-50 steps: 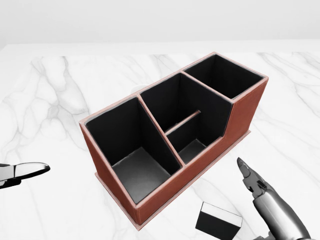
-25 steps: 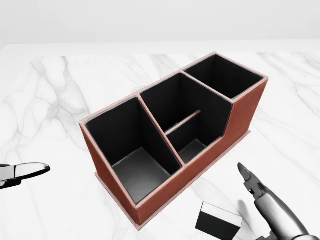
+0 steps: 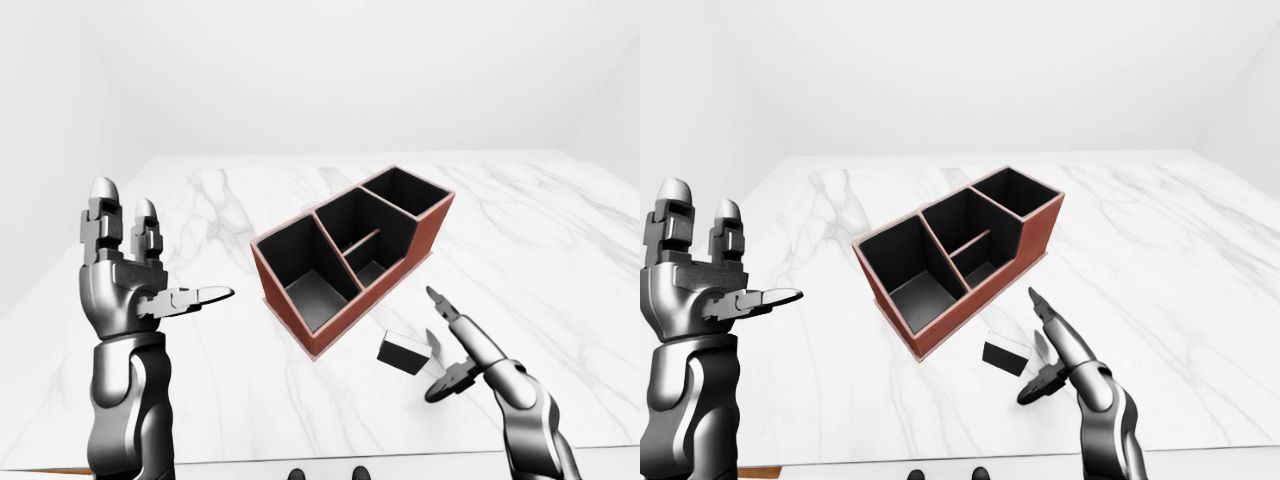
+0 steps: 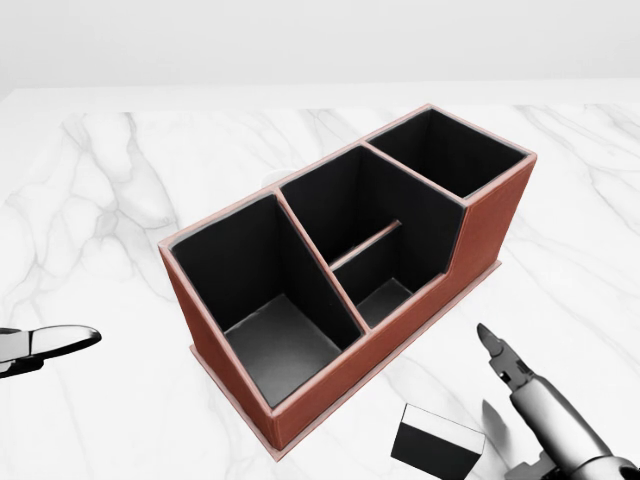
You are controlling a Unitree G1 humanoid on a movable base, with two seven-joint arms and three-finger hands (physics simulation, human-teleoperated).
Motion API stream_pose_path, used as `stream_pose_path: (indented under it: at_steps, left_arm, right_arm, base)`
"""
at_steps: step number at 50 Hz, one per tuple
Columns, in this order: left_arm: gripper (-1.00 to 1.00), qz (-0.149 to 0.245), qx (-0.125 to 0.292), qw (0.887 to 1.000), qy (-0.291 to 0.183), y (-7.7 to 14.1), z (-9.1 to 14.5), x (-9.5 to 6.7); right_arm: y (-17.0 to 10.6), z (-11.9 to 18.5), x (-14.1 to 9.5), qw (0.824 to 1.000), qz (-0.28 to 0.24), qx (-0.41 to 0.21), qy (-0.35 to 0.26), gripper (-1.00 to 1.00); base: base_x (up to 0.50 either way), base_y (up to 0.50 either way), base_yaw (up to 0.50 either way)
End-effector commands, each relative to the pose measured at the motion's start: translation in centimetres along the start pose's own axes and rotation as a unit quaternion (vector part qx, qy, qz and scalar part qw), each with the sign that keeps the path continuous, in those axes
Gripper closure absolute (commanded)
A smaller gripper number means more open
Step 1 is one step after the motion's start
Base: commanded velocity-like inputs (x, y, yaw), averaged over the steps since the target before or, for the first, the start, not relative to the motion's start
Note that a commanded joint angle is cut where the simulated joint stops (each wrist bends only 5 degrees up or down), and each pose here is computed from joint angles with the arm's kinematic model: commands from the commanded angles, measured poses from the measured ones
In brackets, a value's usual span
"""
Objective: Pick up the book and place it in the left compartment of the caddy.
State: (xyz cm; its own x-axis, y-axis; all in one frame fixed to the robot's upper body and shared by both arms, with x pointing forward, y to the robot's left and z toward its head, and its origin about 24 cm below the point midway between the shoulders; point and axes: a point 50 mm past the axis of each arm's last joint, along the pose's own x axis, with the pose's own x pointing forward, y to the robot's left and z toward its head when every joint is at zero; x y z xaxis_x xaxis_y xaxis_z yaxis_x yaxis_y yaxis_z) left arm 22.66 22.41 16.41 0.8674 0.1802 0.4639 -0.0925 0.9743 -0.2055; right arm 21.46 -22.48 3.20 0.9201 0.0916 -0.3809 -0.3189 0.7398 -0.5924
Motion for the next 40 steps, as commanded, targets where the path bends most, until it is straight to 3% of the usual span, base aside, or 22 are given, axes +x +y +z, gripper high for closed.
stream_pose_path:
  at_steps: [1, 40]
  left_arm:
    - [-1.0, 0.0, 0.0, 1.0, 0.0, 0.0, 0.0, 0.0]
    - [-1.0, 0.0, -0.001, 1.0, -0.003, 0.0, 0.1, 0.0]
  right_arm:
    - [0.2, -0.1, 0.8, 1.0, 0.007, 0.005, 0.0, -1.0]
    - [1.2, -0.9, 2.2, 0.999, 0.029, 0.031, 0.01, -1.0]
  base:
    - [0.0, 0.0, 0.0]
    - [0.0, 0.0, 0.0]
